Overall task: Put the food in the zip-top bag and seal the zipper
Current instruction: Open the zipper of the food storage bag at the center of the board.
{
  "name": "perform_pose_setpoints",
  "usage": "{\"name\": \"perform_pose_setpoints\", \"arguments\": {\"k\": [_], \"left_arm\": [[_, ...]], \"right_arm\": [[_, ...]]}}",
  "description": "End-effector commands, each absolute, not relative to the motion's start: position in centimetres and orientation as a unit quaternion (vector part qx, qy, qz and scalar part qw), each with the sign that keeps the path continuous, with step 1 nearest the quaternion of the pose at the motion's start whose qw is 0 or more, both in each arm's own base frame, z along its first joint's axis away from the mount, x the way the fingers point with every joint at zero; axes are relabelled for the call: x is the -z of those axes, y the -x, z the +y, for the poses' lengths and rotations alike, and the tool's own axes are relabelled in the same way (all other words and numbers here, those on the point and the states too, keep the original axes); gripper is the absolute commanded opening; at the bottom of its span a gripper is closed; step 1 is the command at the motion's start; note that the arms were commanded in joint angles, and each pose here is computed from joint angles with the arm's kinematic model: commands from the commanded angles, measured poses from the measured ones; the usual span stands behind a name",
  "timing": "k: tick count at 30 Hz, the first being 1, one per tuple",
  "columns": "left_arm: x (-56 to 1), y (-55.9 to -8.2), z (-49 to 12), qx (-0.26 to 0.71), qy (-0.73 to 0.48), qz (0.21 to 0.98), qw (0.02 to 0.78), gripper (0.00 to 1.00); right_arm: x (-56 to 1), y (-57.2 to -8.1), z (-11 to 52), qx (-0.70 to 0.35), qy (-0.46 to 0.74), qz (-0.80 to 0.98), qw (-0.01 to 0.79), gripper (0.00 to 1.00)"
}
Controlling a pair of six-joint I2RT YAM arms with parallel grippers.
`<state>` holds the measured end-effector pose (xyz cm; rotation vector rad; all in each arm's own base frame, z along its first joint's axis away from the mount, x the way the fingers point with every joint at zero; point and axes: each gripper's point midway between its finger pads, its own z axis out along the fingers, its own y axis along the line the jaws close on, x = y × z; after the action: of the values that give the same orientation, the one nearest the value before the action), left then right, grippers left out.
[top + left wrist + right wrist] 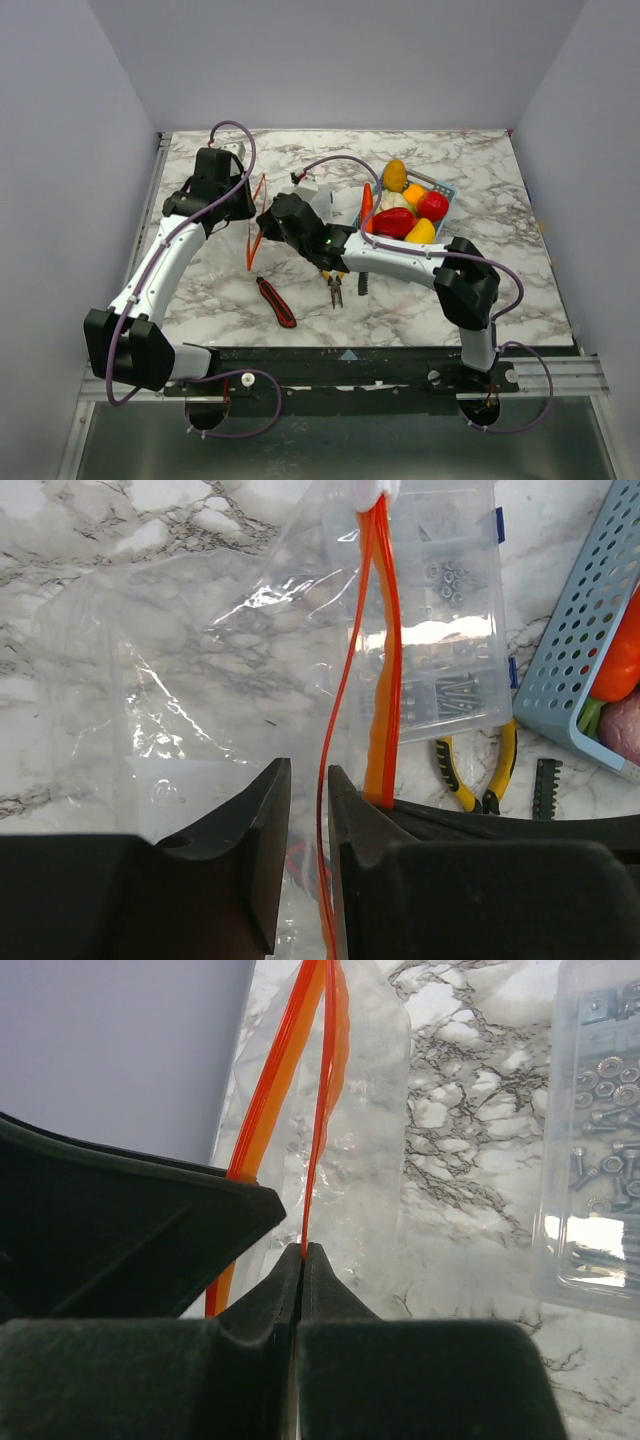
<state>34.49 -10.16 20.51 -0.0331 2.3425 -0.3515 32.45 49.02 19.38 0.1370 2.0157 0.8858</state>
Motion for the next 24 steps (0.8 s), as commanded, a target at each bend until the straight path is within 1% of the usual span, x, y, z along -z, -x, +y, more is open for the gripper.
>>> {"name": "perform_pose_setpoints", "arguments": {"k": [1,4,5,8,10,12,16,18,20,24], "left_arm": [[-21.1,-34.0,-10.2,0.099,-0.006,0.914,0.394,0.25],[-21.1,-33.7,-9.8,0.063,-0.018,0.914,0.400,0.25],[-20.9,-33.7,-9.5,0.052,-0.018,0.915,0.399,0.23],[-20.8,-33.9,-8.9,0.032,-0.015,0.917,0.396,0.12],[-20.9,-34.0,-8.5,0.023,-0.014,0.918,0.395,0.00],[-21.4,-33.9,-7.7,0.004,-0.006,0.914,0.405,0.00],[-23.2,-33.5,-5.5,-0.040,0.019,0.896,0.442,0.00],[-23.9,-33.1,-5.0,-0.044,0.025,0.889,0.456,0.00],[-24.3,-33.0,-5.0,-0.041,0.023,0.885,0.463,0.00],[-24.2,-32.9,-4.9,-0.046,0.021,0.887,0.458,0.00]], "right_arm": [[-22.1,-32.8,48.8,-0.383,-0.091,0.794,0.463,0.01],[-22.4,-32.5,49.1,-0.395,-0.094,0.793,0.455,0.01],[-22.4,-32.4,49.2,-0.398,-0.095,0.792,0.453,0.01],[-22.3,-32.2,49.2,-0.405,-0.102,0.792,0.445,0.01],[-21.9,-32.1,49.0,-0.406,-0.107,0.793,0.442,0.01],[-21.2,-32.2,48.2,-0.394,-0.118,0.796,0.444,0.01],[-17.9,-32.3,44.7,-0.326,-0.148,0.814,0.458,0.01],[-16.2,-32.1,43.0,-0.294,-0.158,0.823,0.460,0.01],[-15.4,-31.7,42.4,-0.289,-0.152,0.828,0.456,0.01],[-15.0,-31.4,42.2,-0.281,-0.136,0.834,0.454,0.06]]}}
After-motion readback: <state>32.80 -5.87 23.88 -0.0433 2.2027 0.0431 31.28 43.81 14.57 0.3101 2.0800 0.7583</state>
